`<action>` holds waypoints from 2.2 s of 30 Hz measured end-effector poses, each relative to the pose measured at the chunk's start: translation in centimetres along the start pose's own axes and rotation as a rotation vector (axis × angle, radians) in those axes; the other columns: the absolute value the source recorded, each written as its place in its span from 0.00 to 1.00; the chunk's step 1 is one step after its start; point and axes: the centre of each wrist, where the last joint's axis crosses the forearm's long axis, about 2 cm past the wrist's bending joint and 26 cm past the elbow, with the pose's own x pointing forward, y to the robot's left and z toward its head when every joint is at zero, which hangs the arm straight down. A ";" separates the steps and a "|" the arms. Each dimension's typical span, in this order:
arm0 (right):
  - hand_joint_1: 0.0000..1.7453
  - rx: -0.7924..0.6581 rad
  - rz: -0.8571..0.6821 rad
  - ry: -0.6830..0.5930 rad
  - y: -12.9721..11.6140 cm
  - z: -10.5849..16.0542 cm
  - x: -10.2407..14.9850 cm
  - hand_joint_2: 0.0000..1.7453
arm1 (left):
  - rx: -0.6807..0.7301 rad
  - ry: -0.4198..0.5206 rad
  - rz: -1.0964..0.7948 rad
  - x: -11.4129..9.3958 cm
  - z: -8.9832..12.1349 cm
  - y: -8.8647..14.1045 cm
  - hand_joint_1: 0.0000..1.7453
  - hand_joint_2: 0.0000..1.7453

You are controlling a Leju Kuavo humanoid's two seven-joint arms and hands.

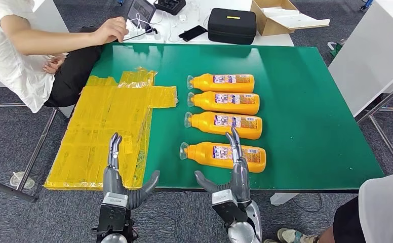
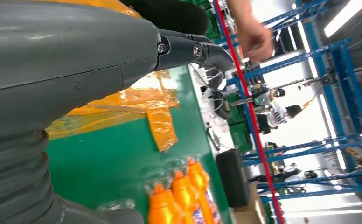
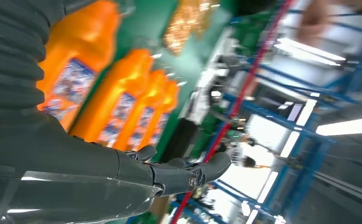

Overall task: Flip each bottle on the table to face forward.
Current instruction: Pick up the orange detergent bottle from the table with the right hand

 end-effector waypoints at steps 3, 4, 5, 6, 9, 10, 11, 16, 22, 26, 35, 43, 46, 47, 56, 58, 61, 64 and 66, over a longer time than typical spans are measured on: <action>0.00 0.019 0.027 0.028 -0.1 0.5 -0.5 1.00 | -0.007 0.015 -0.003 -0.1 0.6 -0.1 0.00 1.00; 0.00 0.023 0.030 0.033 -0.2 0.6 -0.6 1.00 | -0.007 0.018 -0.004 -0.1 0.7 -0.1 0.00 1.00; 0.00 0.026 0.034 0.036 -0.2 0.7 -0.7 1.00 | -0.008 0.021 -0.004 -0.1 0.7 -0.1 0.00 1.00; 0.00 0.029 0.036 0.038 -0.2 0.8 -0.8 1.00 | -0.009 0.023 -0.005 -0.2 0.8 -0.1 0.00 1.00; 0.00 0.036 0.042 0.045 -0.3 1.0 -1.0 1.00 | -0.011 0.027 -0.006 -0.2 0.9 -0.1 0.00 1.00; 0.00 0.037 0.043 0.047 -0.3 1.0 -1.0 1.00 | -0.012 0.028 -0.006 -0.2 0.9 -0.1 0.00 1.00; 0.00 0.038 0.045 0.049 -0.3 1.1 -1.1 1.00 | -0.012 0.028 -0.007 -0.3 0.9 -0.1 0.00 1.00; 0.00 0.044 0.049 0.056 -0.3 1.2 -1.3 1.00 | -0.013 0.029 -0.007 -0.3 0.9 -0.1 0.00 1.00; 0.00 0.036 0.105 0.033 -0.4 1.3 -1.4 1.00 | -0.013 0.030 -0.013 -0.3 0.9 -0.1 0.00 1.00; 0.00 0.039 0.272 -0.041 -1.2 1.0 -1.6 1.00 | -0.013 0.035 -0.024 -0.2 1.0 -0.1 0.00 1.00; 0.00 0.107 0.521 -0.048 -3.2 -0.3 -3.2 1.00 | -0.026 0.026 -0.012 -0.2 0.6 -0.3 0.00 1.00; 0.00 0.233 0.789 0.053 -5.7 -3.3 -7.6 1.00 | -0.059 0.010 0.043 -0.2 -0.9 -1.0 0.00 1.00; 0.00 0.270 0.831 0.088 -6.3 -4.6 -8.5 1.00 | -0.067 0.006 0.049 -0.2 -1.1 -1.2 0.00 1.00; 0.00 0.285 0.839 0.104 -6.4 -5.0 -8.7 1.00 | -0.070 0.004 0.049 -0.2 -1.2 -1.2 0.00 1.00; 0.00 0.410 0.878 0.237 -7.0 -5.7 -10.9 1.00 | -0.097 -0.005 0.055 0.0 -1.8 -1.7 0.00 1.00; 0.00 0.433 0.879 0.258 -7.0 -5.5 -11.2 1.00 | -0.104 -0.002 0.055 0.0 -1.8 -1.8 0.00 1.00; 0.00 0.479 0.873 0.285 -6.9 -5.2 -11.5 1.00 | -0.114 0.004 0.056 0.0 -1.7 -1.9 0.00 1.00; 0.00 0.505 0.869 0.294 -6.8 -5.3 -11.6 1.00 | -0.120 0.006 0.059 0.0 -1.7 -2.0 0.00 1.00; 0.00 0.513 0.869 0.294 -6.7 -5.3 -11.6 1.00 | -0.122 0.007 0.060 0.0 -1.7 -2.0 0.00 1.00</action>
